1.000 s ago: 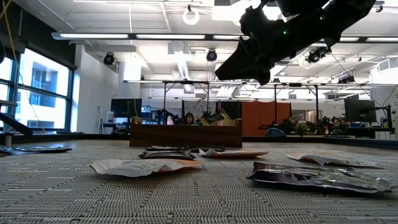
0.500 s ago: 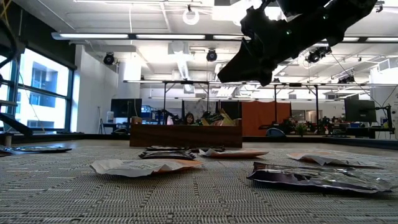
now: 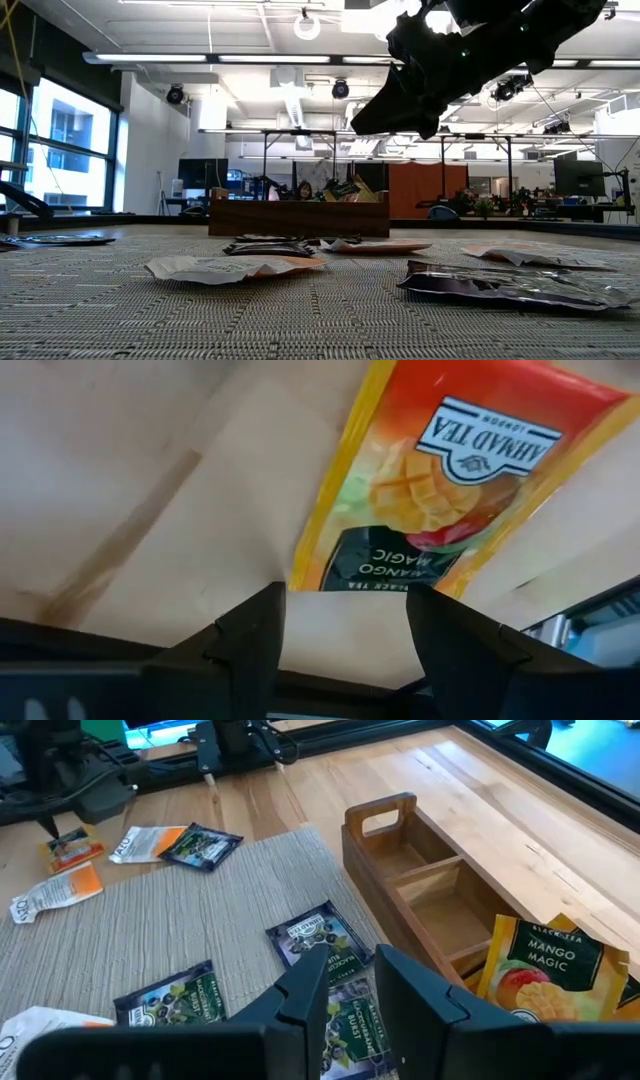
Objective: Pick & Place Tea
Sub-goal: Put the orange tea bag into the right section of the wooden organizer
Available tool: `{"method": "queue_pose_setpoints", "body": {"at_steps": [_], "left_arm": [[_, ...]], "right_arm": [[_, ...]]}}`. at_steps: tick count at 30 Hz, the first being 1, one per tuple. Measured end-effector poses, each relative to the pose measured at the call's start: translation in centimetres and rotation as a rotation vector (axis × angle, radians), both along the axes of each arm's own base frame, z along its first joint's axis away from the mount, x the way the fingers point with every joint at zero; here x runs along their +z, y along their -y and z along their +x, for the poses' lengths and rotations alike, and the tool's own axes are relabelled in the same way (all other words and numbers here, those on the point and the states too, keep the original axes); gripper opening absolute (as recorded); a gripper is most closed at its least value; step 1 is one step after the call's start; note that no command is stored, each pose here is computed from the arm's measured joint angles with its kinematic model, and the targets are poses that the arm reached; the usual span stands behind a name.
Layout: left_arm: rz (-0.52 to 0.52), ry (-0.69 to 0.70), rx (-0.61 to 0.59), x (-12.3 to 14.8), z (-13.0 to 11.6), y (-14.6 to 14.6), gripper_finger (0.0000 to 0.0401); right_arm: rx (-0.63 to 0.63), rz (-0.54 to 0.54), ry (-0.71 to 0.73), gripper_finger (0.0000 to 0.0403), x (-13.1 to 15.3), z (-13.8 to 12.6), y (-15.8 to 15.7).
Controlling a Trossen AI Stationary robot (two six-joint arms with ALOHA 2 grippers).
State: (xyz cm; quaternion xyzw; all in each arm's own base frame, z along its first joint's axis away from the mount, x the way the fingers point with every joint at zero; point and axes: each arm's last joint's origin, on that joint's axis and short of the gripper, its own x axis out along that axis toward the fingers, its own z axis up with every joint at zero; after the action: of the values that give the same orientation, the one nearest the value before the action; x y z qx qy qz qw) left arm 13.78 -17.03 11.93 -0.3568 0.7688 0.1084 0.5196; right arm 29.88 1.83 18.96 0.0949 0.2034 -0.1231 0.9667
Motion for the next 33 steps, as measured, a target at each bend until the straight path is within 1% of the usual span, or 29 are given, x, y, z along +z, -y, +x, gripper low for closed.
{"method": "queue_pose_setpoints", "body": {"at_steps": [3, 6, 8, 11, 16, 18, 21, 24, 26, 33], "left_arm": [[0.025, -0.007, -0.011, -0.3, 0.0, -0.1, 0.0180], [0.045, -0.007, -0.007, -0.4, -0.1, -0.2, 0.0140], [0.054, -0.023, 0.020, -0.5, 0.1, -0.5, 0.0111], [0.046, -0.051, 0.049, -0.5, 0.4, -1.1, 0.0069], [0.015, -0.049, 0.028, -0.5, 1.1, -2.0, 0.0011], [0.026, -0.048, 0.027, -0.5, 1.3, -2.4, 0.0004], [0.021, -0.029, 0.018, -0.4, 1.8, -3.0, 0.0008], [0.017, 0.004, -0.009, -0.1, 2.5, -3.5, 0.0005], [0.033, 0.025, -0.023, 0.3, 3.1, -3.8, 0.0002], [0.230, 0.144, -0.110, 2.1, 5.3, -5.7, 0.0002]], "right_arm": [[0.000, 0.000, -0.003, 0.0083, 0.0, 0.0, 0.0], [-0.002, 0.004, -0.004, 0.0083, 0.0, 0.0, 0.0], [-0.003, 0.004, -0.003, 0.0083, 0.0, 0.0, 0.0], [-0.003, 0.006, -0.003, 0.0083, 0.0, 0.0, 0.0], [-0.003, 0.006, -0.004, 0.0083, 0.0, 0.0, 0.0], [-0.003, 0.006, -0.003, 0.0083, 0.0, 0.0, 0.0], [-0.003, 0.006, -0.004, 0.0083, 0.0, 0.0, 0.0], [-0.003, 0.006, -0.004, 0.0083, 0.0, 0.0, 0.0], [-0.003, 0.006, -0.004, 0.0083, 0.0, 0.0, 0.0], [-0.004, 0.006, -0.004, 0.0083, 0.0, 0.0, 0.0]]}}
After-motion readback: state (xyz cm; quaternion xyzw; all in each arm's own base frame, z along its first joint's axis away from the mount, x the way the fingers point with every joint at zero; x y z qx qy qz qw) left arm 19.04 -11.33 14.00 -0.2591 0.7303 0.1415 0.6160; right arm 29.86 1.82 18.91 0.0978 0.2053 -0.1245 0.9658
